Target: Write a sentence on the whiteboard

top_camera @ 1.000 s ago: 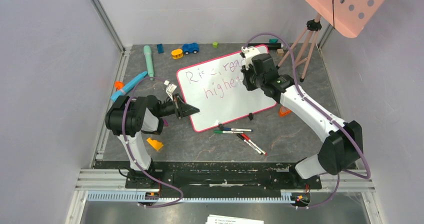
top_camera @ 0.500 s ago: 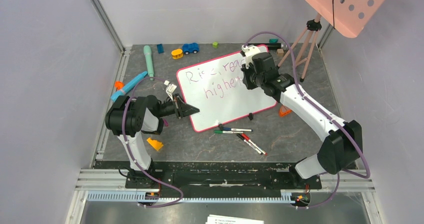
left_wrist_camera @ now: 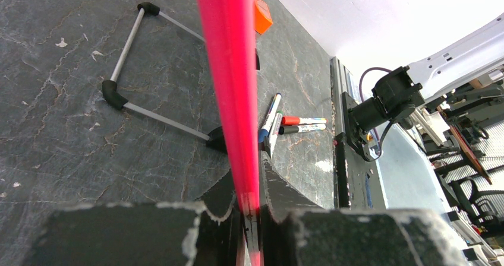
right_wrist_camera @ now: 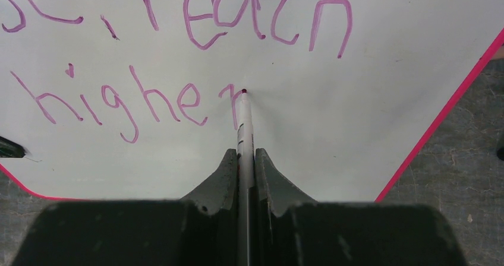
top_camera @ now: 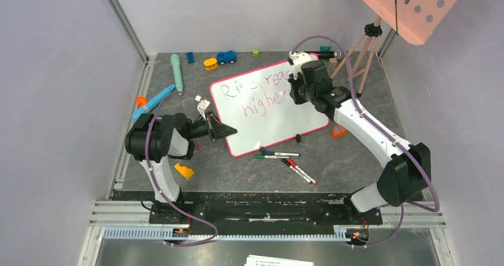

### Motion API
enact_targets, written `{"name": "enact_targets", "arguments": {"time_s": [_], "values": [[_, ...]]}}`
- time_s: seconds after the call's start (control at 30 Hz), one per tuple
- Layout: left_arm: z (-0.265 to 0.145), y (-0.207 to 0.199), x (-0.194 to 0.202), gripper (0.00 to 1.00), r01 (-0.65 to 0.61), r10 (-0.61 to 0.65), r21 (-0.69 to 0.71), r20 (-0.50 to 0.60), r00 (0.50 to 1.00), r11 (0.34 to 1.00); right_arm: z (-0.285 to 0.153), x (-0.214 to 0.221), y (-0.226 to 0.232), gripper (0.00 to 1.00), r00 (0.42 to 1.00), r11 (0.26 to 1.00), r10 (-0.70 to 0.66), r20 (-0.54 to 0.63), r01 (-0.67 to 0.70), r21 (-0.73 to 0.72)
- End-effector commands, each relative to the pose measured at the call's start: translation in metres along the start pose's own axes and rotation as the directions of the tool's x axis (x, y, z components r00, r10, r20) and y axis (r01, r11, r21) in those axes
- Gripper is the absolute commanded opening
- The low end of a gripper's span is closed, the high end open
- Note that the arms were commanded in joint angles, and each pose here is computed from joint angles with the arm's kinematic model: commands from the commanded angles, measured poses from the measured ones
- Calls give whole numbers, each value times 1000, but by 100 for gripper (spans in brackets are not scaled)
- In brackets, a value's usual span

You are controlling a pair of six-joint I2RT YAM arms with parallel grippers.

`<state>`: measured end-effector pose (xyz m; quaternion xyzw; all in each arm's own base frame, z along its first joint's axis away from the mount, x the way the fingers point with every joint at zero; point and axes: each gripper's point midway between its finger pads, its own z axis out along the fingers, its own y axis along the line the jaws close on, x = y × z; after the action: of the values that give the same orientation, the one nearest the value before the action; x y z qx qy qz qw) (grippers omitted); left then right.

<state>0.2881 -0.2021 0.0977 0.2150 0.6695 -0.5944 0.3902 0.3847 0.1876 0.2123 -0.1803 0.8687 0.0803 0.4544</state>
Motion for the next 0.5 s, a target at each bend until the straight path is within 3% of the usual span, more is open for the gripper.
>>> {"name": "enact_targets", "arguments": {"time_s": [0.0,0.13,0.3,0.4,0.47], "values": [[1,-13,6,7,-183,187,94,-33,982,979,-3,-24,-11,0,998,999,-4,64,1,41],[1,-13,6,9,-183,186,95,-33,982,979,-14,-28,-8,0,996,1000,6,93,-8,19],[2,-13,6,21,-180,184,101,-36,982,978,-34,-30,-2,0,991,1000,12,133,-8,-25],[1,-14,6,31,-180,185,105,-38,982,978,-44,-29,1,0,987,999,14,160,-7,-47],[1,-16,7,46,-184,191,118,-45,981,976,-51,-30,1,0,984,999,16,178,-7,-49]]}}
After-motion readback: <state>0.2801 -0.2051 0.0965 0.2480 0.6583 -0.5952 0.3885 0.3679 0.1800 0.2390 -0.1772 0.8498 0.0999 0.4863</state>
